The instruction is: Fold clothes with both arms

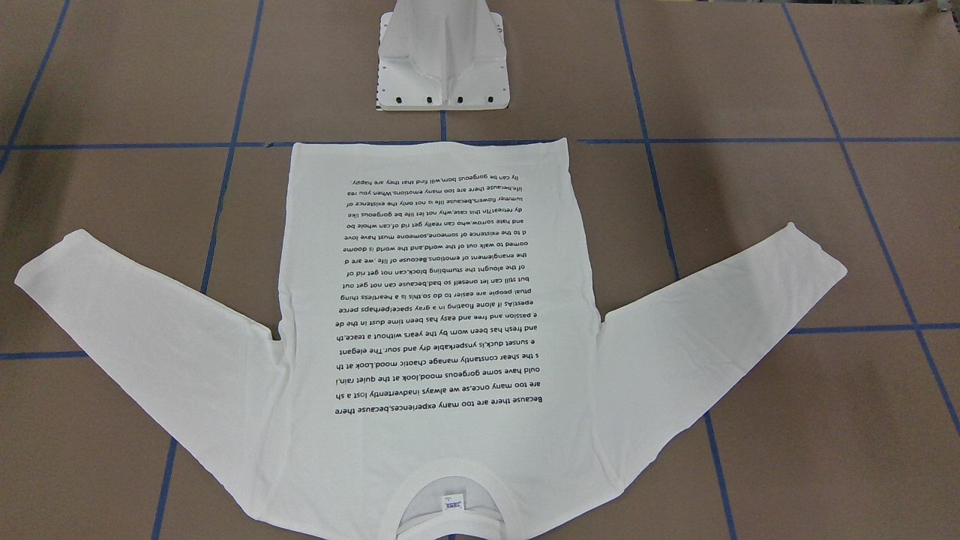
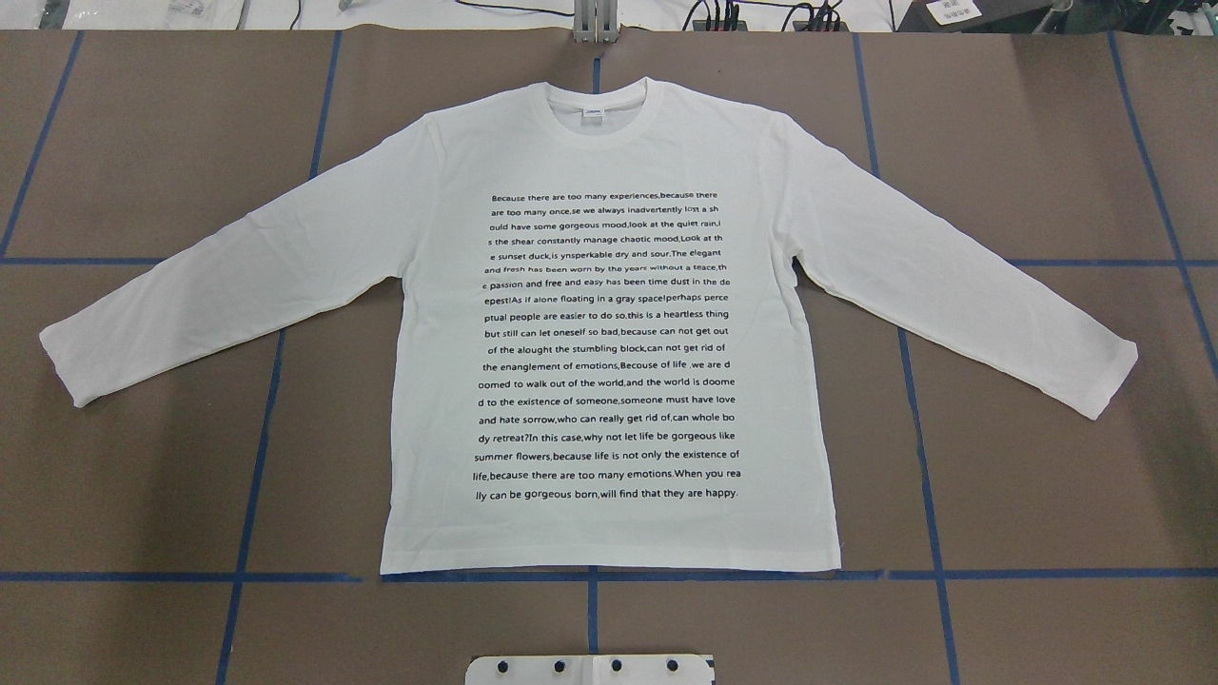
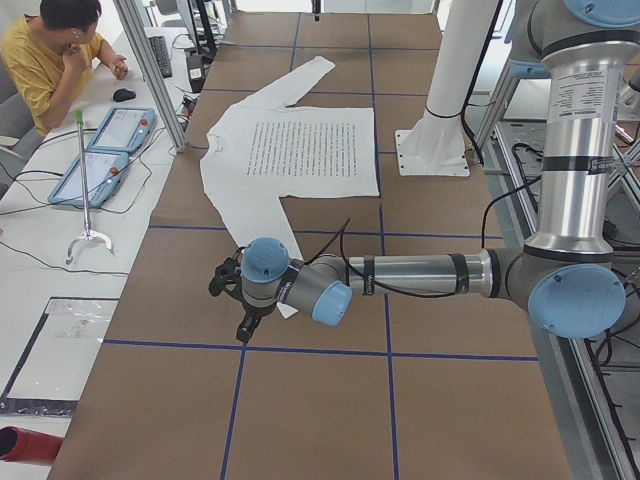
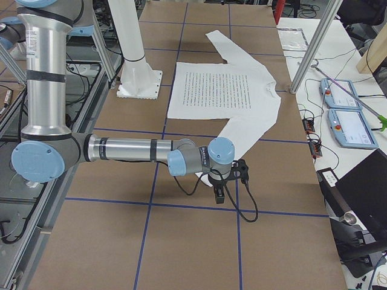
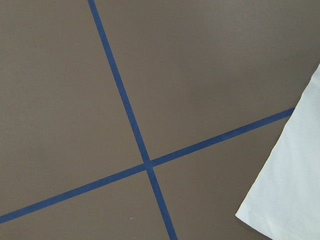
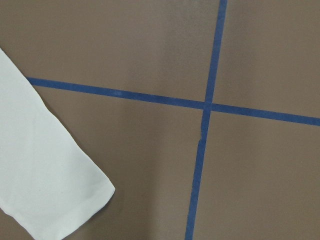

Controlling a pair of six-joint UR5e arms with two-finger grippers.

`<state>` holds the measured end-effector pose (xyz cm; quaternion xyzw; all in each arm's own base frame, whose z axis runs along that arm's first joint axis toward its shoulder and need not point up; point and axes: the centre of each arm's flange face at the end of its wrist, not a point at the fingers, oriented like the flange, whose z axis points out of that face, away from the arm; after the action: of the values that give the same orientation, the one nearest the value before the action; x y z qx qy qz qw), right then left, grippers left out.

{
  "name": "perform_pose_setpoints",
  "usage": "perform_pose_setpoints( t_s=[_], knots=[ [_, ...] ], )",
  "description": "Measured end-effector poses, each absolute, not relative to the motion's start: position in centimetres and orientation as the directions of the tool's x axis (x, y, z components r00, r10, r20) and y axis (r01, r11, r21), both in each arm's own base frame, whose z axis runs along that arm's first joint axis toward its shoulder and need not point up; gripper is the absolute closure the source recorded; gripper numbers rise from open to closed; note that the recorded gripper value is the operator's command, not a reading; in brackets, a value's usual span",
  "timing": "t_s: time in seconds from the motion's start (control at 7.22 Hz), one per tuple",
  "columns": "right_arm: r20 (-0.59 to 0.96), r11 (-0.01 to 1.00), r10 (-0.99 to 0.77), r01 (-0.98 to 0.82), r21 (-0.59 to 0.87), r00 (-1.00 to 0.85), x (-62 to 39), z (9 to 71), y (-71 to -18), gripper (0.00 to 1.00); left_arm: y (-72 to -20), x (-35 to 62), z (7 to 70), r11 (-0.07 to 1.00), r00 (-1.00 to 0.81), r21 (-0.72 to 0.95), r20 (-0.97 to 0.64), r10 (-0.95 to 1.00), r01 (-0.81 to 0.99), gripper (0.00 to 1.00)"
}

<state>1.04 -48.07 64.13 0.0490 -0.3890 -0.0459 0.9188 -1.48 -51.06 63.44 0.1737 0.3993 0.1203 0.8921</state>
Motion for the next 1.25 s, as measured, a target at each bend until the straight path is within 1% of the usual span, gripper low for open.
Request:
perform_pose_setpoints(
  t_s=[0.14, 0.42, 0.55, 0.69, 0.83, 0.97, 1.25],
  knots=[
    [0.711, 0.991, -0.122, 0.050, 0.121, 0.693, 0.0, 63.7, -48.7, 0.00, -50.6, -1.4, 62.7, 0.906, 0.646, 0.416, -0.672, 0.362, -0.075, 0.00],
    [0.721, 0.994, -0.108, 0.066, 0.087, 0.684, -4.9, 62.3, -52.2, 0.02, -50.1, -1.3, 62.1, 0.904, 0.640, 0.421, -0.675, 0.367, -0.075, 0.00],
    [0.731, 0.999, -0.051, 0.035, 0.038, 0.680, -8.0, 61.2, -54.3, 0.07, -50.0, -1.3, 62.2, 0.905, 0.637, 0.418, -0.678, 0.366, -0.075, 0.00],
    [0.740, 0.999, 0.039, -0.020, -0.035, 0.671, -11.8, 59.7, -55.8, 0.07, -49.9, -1.2, 62.3, 0.906, 0.633, 0.417, -0.682, 0.366, -0.075, 0.00],
    [0.744, 0.994, 0.114, -0.069, -0.090, 0.658, -14.1, 59.5, -55.7, 0.08, -49.9, -1.0, 62.1, 0.906, 0.622, 0.416, -0.690, 0.370, -0.076, 0.00],
    [0.748, 0.989, 0.150, -0.097, -0.115, 0.646, -14.8, 60.7, -55.0, 0.08, -49.8, -0.7, 61.8, 0.906, 0.606, 0.416, -0.703, 0.373, -0.075, 0.00],
    [0.735, 0.977, 0.212, -0.125, -0.172, 0.644, -14.4, 64.2, -53.0, 0.10, -49.9, -0.5, 61.0, 0.905, 0.595, 0.420, -0.711, 0.374, -0.067, 0.00]
  ],
)
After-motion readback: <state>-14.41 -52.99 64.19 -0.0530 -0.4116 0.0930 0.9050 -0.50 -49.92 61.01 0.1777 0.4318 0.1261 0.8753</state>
